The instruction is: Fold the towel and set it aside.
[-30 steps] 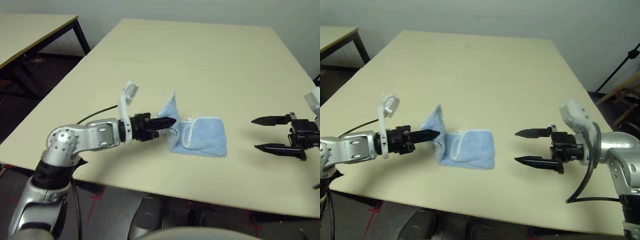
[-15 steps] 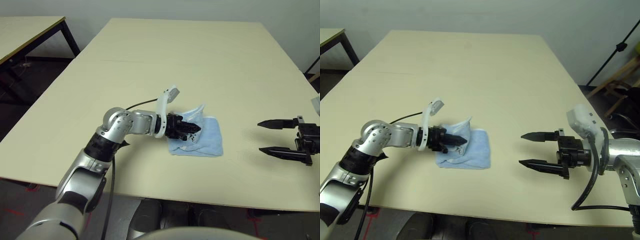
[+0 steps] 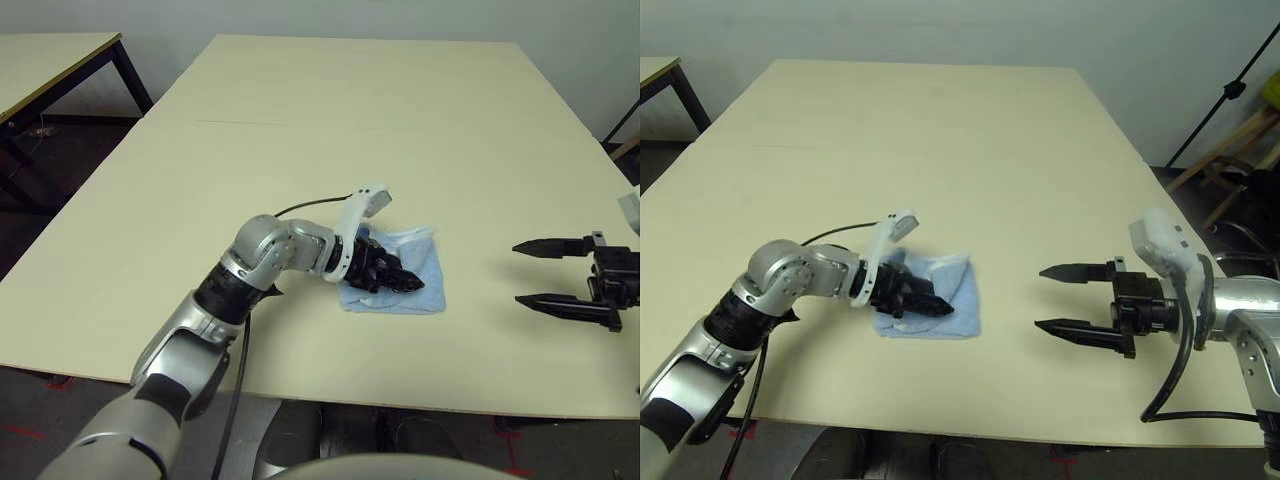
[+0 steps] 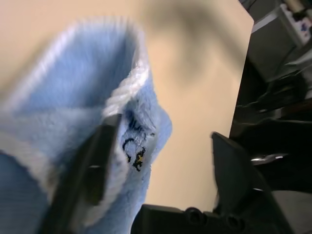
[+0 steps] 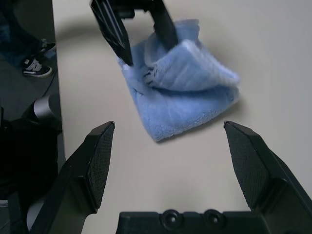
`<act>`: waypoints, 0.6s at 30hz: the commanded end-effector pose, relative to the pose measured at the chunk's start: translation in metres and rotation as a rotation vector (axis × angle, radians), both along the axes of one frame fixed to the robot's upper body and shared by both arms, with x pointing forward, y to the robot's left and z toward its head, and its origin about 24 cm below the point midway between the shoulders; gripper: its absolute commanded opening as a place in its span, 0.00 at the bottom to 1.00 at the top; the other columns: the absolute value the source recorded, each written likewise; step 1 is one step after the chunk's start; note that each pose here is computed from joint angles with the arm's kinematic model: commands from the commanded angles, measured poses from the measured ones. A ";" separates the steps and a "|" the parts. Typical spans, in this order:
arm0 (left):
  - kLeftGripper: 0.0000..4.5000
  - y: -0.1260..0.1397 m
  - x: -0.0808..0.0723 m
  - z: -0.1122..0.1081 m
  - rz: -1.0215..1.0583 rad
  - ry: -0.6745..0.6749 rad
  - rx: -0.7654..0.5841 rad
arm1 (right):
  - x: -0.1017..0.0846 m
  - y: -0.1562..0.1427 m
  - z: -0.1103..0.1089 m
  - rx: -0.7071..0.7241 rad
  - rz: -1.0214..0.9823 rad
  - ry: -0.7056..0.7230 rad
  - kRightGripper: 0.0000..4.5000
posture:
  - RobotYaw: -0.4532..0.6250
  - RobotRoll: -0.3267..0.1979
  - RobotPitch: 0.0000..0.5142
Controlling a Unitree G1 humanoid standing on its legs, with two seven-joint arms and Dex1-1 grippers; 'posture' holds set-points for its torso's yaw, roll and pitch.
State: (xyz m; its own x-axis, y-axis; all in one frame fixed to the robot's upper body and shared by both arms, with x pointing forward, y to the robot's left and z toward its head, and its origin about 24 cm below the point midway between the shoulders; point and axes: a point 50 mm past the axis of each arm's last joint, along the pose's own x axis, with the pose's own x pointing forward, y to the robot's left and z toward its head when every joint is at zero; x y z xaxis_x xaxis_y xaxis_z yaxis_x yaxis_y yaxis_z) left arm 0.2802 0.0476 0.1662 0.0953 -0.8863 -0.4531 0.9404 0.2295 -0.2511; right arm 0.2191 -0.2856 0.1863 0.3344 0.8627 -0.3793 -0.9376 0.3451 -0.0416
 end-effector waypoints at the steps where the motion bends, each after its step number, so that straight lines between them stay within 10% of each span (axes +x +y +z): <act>1: 1.00 0.016 -0.005 0.023 -0.001 -0.064 -0.032 | 0.005 0.007 0.001 0.042 0.022 -0.004 1.00 | 0.56 0.62 0.13; 18: 1.00 0.133 -0.018 -0.013 0.366 -0.191 -0.080 | 0.045 0.101 -0.026 -0.048 0.156 -0.121 1.00 | 0.59 0.62 0.14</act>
